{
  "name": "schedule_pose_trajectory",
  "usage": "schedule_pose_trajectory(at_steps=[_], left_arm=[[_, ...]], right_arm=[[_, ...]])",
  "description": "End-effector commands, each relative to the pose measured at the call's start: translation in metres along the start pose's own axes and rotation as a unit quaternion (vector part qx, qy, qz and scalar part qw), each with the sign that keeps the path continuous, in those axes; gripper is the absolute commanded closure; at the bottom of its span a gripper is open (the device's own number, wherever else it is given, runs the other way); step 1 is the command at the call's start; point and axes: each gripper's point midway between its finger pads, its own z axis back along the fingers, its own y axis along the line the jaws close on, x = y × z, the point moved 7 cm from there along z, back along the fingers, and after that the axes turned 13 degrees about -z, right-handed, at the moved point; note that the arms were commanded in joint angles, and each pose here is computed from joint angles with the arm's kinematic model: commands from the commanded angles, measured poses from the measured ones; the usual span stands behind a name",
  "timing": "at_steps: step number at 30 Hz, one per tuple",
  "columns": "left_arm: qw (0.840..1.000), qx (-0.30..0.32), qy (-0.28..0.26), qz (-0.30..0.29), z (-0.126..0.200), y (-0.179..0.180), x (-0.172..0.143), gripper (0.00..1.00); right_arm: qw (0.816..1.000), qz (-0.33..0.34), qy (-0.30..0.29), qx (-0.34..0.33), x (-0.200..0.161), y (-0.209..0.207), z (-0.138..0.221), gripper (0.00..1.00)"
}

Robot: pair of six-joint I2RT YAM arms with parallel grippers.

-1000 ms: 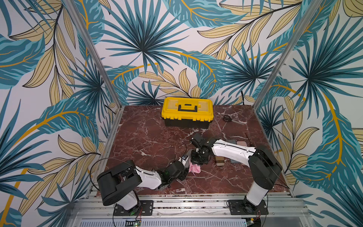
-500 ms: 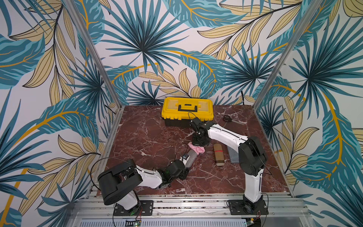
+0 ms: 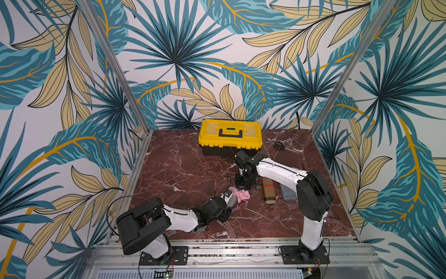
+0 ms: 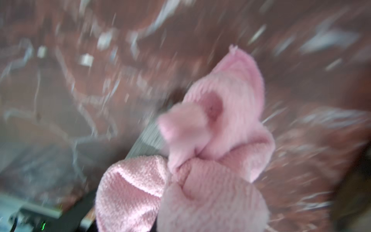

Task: Wipe the eyeglass case
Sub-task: Wipe the dirt from the eyeglass case.

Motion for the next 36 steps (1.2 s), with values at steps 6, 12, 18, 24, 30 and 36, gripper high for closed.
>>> schedule_pose_trajectory(at_steps=[6,12,18,24,30,36], left_arm=[[1.000,0.005,0.017,-0.001,0.007,0.005,-0.001,0.71],[1.000,0.002,0.029,0.002,0.006,0.004,-0.004,0.71],[0.999,-0.002,0.046,0.011,0.003,0.003,-0.008,0.72],[0.997,0.033,0.059,0.025,0.005,0.014,-0.009,0.75],[0.997,0.051,0.058,0.031,0.008,0.019,-0.008,0.75],[0.993,0.071,0.076,0.047,0.013,0.025,-0.016,0.76]], right_arm=[[0.996,0.054,0.062,0.047,-0.030,0.037,-0.005,1.00],[0.995,0.081,0.046,0.020,0.008,0.043,-0.023,1.00],[0.988,0.127,0.092,0.006,0.008,0.071,-0.054,1.00],[0.981,0.100,0.151,0.077,-0.054,0.070,-0.047,1.00],[0.964,0.064,0.218,0.140,-0.079,0.079,-0.058,1.00],[0.989,0.085,0.122,-0.005,-0.024,0.024,-0.064,1.00]])
